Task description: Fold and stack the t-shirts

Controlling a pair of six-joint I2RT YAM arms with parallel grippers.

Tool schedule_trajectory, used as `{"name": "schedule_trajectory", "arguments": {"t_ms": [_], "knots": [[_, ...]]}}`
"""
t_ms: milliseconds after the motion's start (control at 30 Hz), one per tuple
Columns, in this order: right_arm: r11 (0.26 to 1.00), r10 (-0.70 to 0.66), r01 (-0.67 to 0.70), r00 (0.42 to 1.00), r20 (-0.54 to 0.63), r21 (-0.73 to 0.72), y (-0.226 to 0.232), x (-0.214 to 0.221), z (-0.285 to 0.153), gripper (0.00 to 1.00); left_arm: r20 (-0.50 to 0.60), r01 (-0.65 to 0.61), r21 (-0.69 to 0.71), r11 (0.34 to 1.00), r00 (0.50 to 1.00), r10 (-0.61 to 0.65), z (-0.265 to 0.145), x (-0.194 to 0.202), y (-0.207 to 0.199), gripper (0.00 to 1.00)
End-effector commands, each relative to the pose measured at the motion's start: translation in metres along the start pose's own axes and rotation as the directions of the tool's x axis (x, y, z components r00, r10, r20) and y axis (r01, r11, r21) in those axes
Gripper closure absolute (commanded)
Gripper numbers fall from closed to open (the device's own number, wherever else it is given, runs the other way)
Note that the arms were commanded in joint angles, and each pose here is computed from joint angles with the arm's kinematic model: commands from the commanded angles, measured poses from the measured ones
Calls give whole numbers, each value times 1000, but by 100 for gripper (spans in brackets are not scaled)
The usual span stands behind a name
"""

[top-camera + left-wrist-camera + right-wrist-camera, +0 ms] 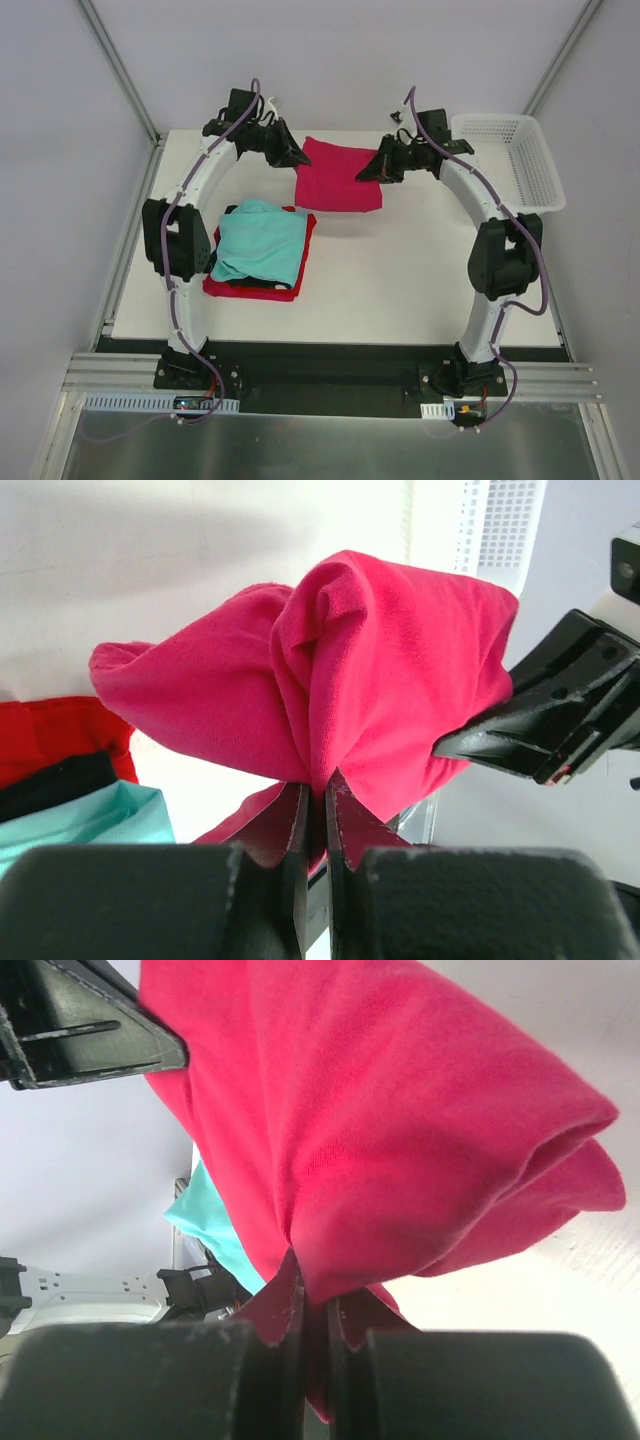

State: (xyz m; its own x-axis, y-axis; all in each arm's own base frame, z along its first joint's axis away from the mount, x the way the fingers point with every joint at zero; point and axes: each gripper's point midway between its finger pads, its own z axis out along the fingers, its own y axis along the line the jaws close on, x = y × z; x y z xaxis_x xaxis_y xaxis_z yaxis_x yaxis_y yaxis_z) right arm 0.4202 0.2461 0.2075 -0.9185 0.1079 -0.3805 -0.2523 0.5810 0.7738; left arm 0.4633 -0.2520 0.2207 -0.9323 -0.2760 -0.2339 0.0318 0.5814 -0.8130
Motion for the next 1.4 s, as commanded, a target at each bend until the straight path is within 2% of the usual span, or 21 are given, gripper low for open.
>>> {"name": "schedule_trajectory", "arguments": {"t_ms": [0, 133, 367, 800, 1000, 1367], "knots": [[995, -84, 86, 995, 55, -39, 51, -9, -28, 100, 102, -108, 25, 994, 989, 105, -54, -11, -40, 100], [993, -106, 108, 993, 45, -51, 69, -6, -24, 99, 118, -118, 22, 993, 986, 114, -75, -8, -45, 100], [986, -151, 150, 989, -3, -74, 101, 17, -7, 100, 122, -102, -11, 995, 987, 103, -101, 5, -31, 100], [977, -201, 196, 977, -66, -79, 132, 57, 18, 100, 154, -94, -43, 995, 983, 99, -144, 34, -12, 100], [973, -220, 213, 971, -89, -86, 142, 71, 30, 100, 167, -60, -72, 996, 983, 71, -157, 45, 12, 100], [971, -232, 220, 964, -131, -97, 155, 91, 48, 100, 160, -28, -71, 997, 986, 39, -166, 54, 32, 100]]}}
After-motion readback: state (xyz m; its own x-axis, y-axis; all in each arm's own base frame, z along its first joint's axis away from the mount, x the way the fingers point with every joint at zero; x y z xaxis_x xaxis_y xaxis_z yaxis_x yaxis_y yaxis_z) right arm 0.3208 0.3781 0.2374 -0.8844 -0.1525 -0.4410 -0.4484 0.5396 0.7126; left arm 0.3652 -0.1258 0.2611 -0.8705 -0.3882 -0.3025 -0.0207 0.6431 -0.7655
